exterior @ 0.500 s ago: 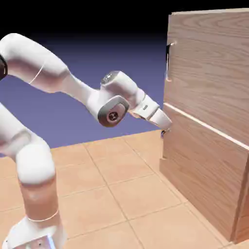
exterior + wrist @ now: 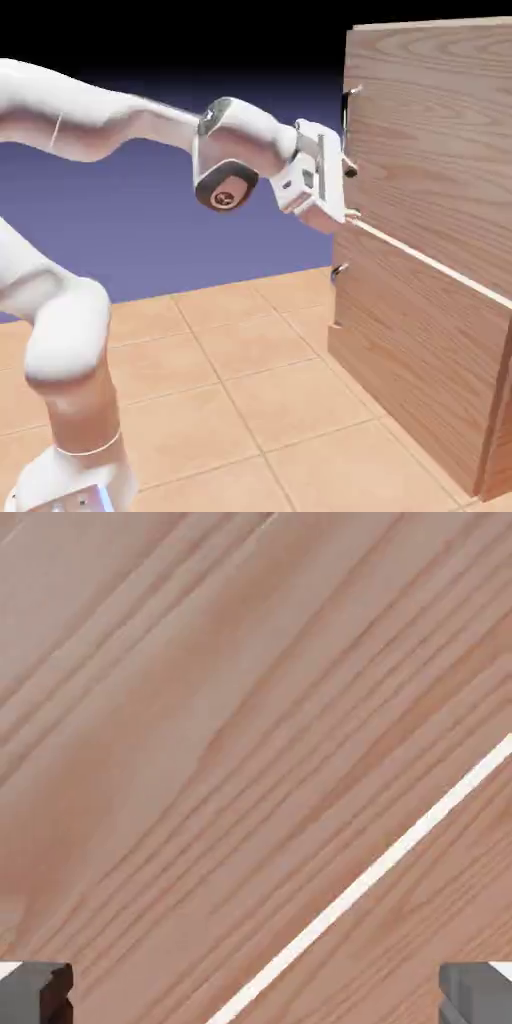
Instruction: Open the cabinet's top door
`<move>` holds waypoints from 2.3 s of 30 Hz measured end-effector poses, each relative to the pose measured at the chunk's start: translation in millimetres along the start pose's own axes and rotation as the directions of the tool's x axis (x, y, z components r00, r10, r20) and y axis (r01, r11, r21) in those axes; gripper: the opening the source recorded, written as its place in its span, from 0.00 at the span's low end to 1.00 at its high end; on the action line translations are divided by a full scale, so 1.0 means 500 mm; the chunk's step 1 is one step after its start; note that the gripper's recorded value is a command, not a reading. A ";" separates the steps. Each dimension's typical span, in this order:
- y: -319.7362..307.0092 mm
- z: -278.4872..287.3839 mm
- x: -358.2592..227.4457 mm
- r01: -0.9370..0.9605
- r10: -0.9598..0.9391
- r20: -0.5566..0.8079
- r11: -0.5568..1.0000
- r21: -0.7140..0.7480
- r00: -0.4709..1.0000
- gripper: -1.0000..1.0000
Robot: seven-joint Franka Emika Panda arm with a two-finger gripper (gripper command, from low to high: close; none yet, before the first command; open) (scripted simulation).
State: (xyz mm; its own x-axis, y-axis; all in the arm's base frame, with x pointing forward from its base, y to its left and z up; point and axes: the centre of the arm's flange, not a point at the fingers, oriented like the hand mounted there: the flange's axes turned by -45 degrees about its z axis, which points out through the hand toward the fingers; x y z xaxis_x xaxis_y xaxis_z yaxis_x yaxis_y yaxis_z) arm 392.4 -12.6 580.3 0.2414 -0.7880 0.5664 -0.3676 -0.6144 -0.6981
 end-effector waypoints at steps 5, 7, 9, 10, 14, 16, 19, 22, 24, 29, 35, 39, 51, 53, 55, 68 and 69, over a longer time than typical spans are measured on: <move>-0.038 -0.029 0.017 -0.256 0.259 -0.044 0.964 0.072 0.965 0.50; -0.052 -0.039 0.020 -0.352 0.358 -0.049 0.930 0.106 0.932 0.50; -0.066 -0.048 0.021 -0.443 0.453 -0.048 0.886 0.139 0.890 0.50; -0.073 -0.053 0.020 -0.486 0.498 -0.045 0.860 0.156 0.866 0.50; -0.101 -0.066 0.014 -0.643 0.661 -0.015 0.734 0.219 0.750 0.50; -0.114 -0.071 0.007 -0.711 0.731 0.010 0.659 0.245 0.682 0.50; -0.134 -0.075 -0.006 -0.798 0.820 0.055 0.535 0.276 0.569 0.50; -0.153 -0.076 -0.024 -0.868 0.888 0.110 0.399 0.295 0.446 0.50; -0.165 -0.074 -0.038 -0.904 0.921 0.149 0.305 0.299 0.360 0.50; -0.194 -0.062 -0.080 -0.958 0.959 0.251 0.060 0.281 0.133 0.50; -0.226 -0.033 -0.144 -0.951 0.922 0.358 -0.230 0.205 -0.146 0.50; -0.244 -0.006 -0.193 -0.904 0.852 0.409 -0.409 0.127 -0.328 0.50; -0.298 0.129 -0.245 -0.778 0.698 0.438 -0.628 -0.005 -0.566 0.50; -0.299 0.132 -0.244 -0.778 0.698 0.438 -0.628 -0.005 -0.566 0.00; -0.292 0.120 -0.243 -0.782 0.698 0.438 -0.623 -0.017 -0.566 0.00; -0.189 -0.027 -0.229 -0.818 0.699 0.438 -0.544 -0.189 -0.566 0.00; -0.180 -0.038 -0.227 -0.819 0.699 0.438 -0.536 -0.203 -0.566 0.00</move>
State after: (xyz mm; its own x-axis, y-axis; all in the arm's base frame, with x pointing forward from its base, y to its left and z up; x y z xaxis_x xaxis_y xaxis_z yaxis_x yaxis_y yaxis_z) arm 380.9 132.7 587.0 -0.0001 -0.0009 -1.0000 -0.1826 0.9832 -0.0008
